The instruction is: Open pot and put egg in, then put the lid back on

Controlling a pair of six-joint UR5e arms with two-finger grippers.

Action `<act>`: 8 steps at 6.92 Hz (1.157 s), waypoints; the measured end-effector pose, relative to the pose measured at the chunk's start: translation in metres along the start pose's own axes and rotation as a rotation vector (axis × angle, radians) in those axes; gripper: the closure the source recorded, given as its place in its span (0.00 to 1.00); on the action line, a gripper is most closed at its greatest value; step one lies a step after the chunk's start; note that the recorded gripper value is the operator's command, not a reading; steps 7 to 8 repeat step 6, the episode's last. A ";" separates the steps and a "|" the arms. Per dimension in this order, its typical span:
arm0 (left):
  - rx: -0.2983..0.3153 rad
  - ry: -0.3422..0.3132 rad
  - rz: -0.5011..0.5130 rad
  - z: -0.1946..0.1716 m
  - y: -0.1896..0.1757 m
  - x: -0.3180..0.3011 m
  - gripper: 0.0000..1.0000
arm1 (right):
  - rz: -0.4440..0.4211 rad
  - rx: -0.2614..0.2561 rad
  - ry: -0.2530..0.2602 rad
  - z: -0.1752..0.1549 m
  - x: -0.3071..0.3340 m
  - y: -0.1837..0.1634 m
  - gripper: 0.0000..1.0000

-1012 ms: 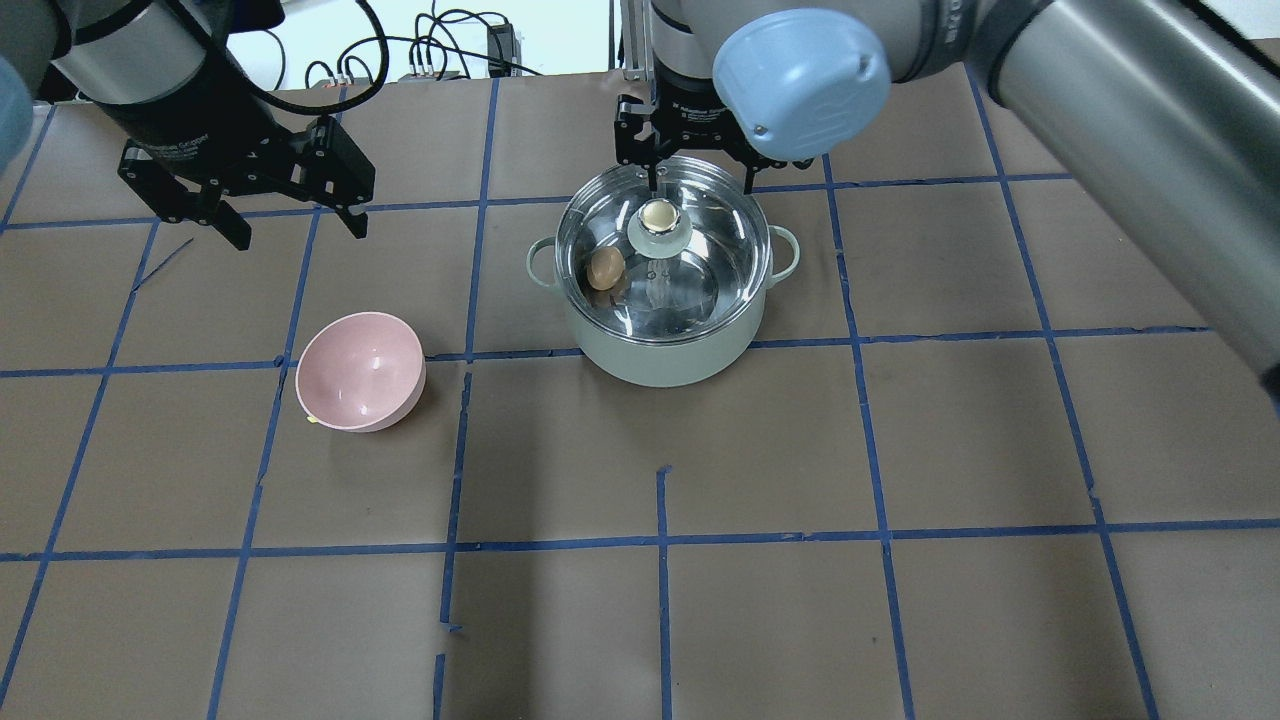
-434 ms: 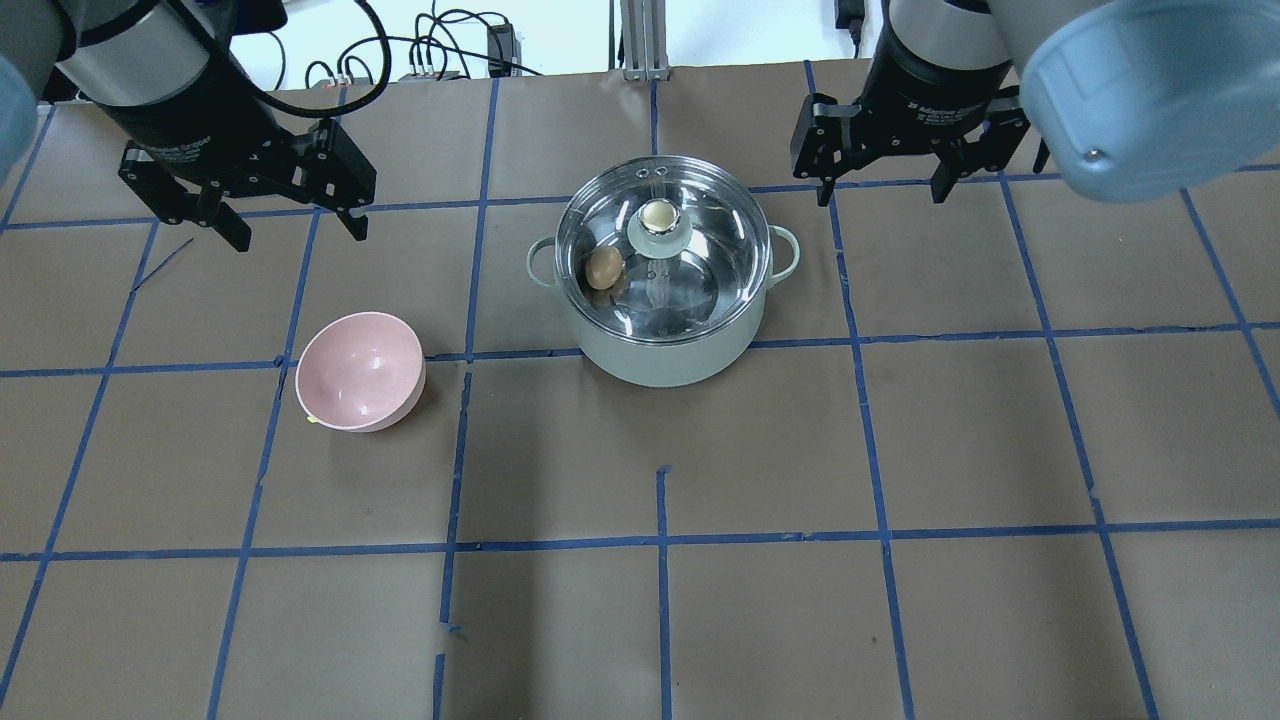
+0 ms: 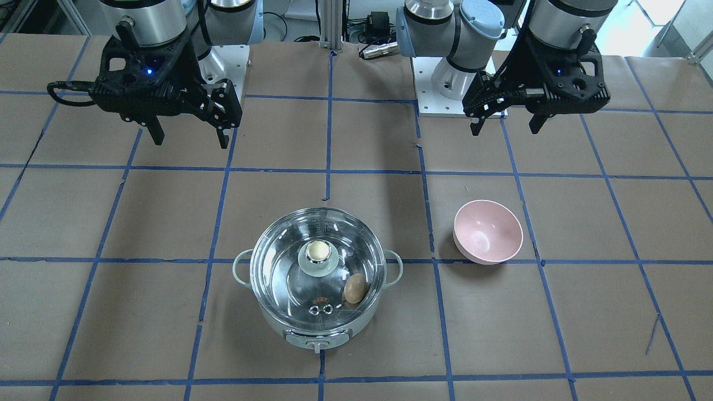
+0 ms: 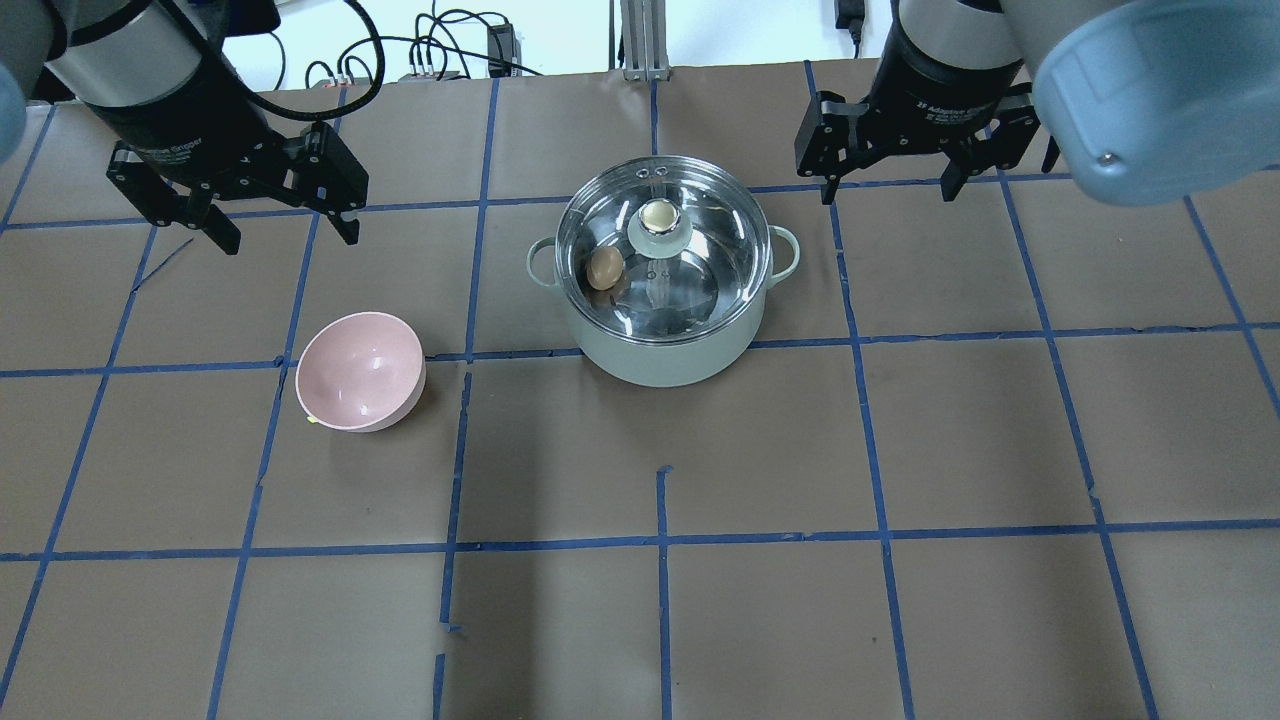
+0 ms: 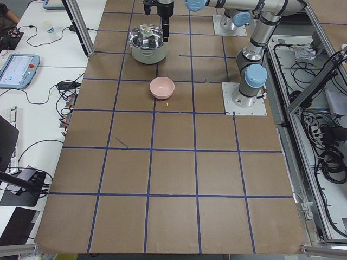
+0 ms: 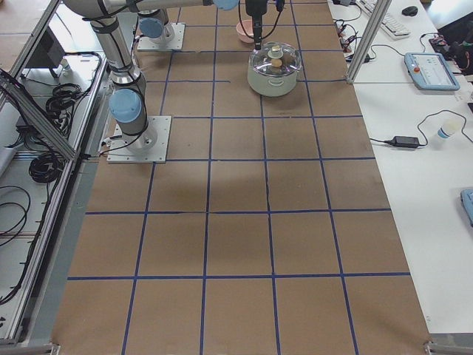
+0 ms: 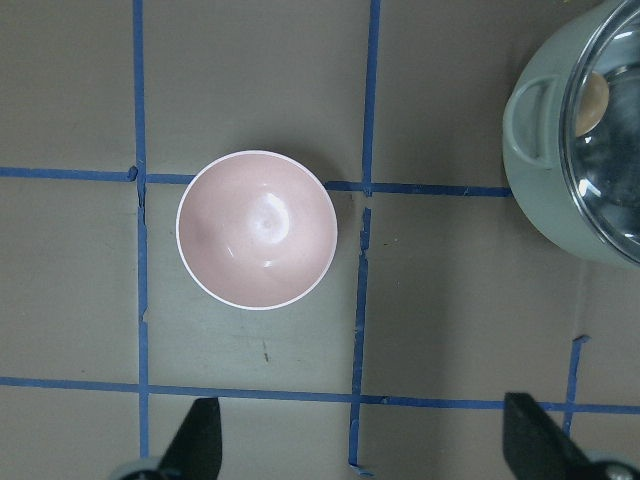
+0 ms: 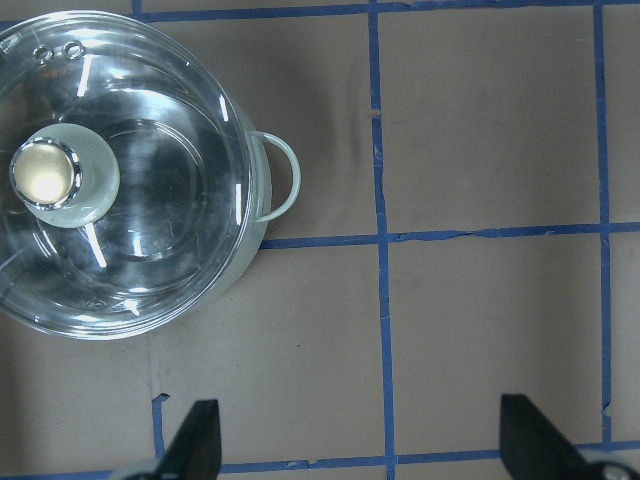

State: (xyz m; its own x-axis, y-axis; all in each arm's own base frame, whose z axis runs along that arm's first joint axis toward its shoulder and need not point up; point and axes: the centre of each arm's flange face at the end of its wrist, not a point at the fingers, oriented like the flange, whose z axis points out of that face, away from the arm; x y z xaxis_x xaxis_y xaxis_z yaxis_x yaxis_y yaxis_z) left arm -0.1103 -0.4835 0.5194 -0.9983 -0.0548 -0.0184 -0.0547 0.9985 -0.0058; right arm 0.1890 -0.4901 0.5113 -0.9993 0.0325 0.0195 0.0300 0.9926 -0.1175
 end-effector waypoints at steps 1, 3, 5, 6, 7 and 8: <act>-0.001 -0.002 0.000 -0.001 0.000 -0.001 0.00 | -0.001 -0.001 0.000 0.000 0.000 0.000 0.01; -0.013 -0.006 0.000 -0.002 0.001 -0.003 0.00 | -0.001 -0.003 0.000 0.000 0.000 0.001 0.01; -0.026 -0.001 0.003 -0.001 0.003 -0.001 0.00 | -0.002 -0.004 0.001 0.001 0.000 0.001 0.01; -0.027 0.000 0.004 -0.001 0.003 0.000 0.00 | -0.002 -0.005 0.001 0.002 0.000 0.001 0.01; -0.027 0.000 0.004 -0.001 0.003 0.000 0.00 | -0.002 -0.005 0.001 0.002 0.000 0.001 0.01; -0.027 0.000 0.004 -0.001 0.003 0.000 0.00 | -0.002 -0.005 0.001 0.002 0.000 0.001 0.01</act>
